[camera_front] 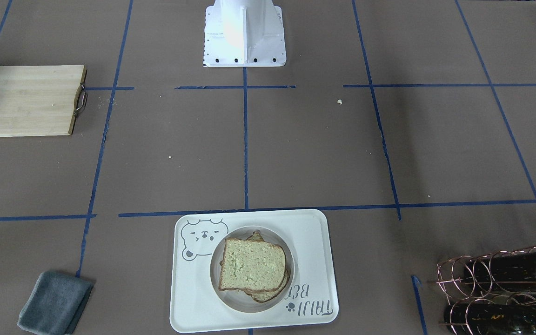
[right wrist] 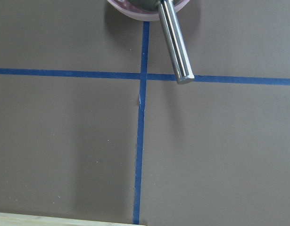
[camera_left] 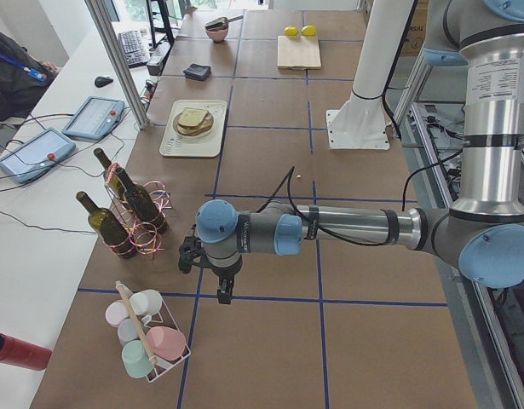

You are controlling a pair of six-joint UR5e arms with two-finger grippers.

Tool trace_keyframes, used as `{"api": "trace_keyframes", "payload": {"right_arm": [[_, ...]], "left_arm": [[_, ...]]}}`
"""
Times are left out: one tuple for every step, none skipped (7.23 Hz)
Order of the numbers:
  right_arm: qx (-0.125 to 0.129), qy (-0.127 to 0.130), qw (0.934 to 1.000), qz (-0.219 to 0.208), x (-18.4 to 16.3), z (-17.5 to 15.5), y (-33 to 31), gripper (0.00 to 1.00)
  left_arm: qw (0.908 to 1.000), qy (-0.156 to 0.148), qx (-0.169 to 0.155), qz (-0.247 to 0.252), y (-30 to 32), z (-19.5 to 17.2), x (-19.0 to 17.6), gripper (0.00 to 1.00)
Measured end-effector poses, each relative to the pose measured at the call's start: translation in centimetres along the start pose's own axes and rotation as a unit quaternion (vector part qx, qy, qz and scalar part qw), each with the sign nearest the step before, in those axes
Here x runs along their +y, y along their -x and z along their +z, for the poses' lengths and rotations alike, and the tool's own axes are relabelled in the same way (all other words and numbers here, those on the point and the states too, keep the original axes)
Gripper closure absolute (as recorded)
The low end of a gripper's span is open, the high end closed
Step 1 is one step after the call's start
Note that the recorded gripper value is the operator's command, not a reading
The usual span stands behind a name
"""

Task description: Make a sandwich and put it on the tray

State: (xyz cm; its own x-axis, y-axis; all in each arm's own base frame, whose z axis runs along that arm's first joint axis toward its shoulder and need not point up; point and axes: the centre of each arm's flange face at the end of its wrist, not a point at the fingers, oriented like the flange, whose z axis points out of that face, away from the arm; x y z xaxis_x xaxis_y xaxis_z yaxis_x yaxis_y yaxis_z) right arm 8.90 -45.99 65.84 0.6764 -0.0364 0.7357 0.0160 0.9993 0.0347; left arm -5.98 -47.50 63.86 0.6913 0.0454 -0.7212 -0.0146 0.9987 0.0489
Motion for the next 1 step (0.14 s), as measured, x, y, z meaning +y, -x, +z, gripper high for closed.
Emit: {"api": "trace_keyframes", "payload": {"right_arm": [[0.000, 0.000, 1.0000, 0.000, -0.03, -0.02, 0.02, 0.00]], "left_arm": [[1.0000, 0.000, 0.000, 0.000, 0.00, 0.00, 0.00, 0.00]]}}
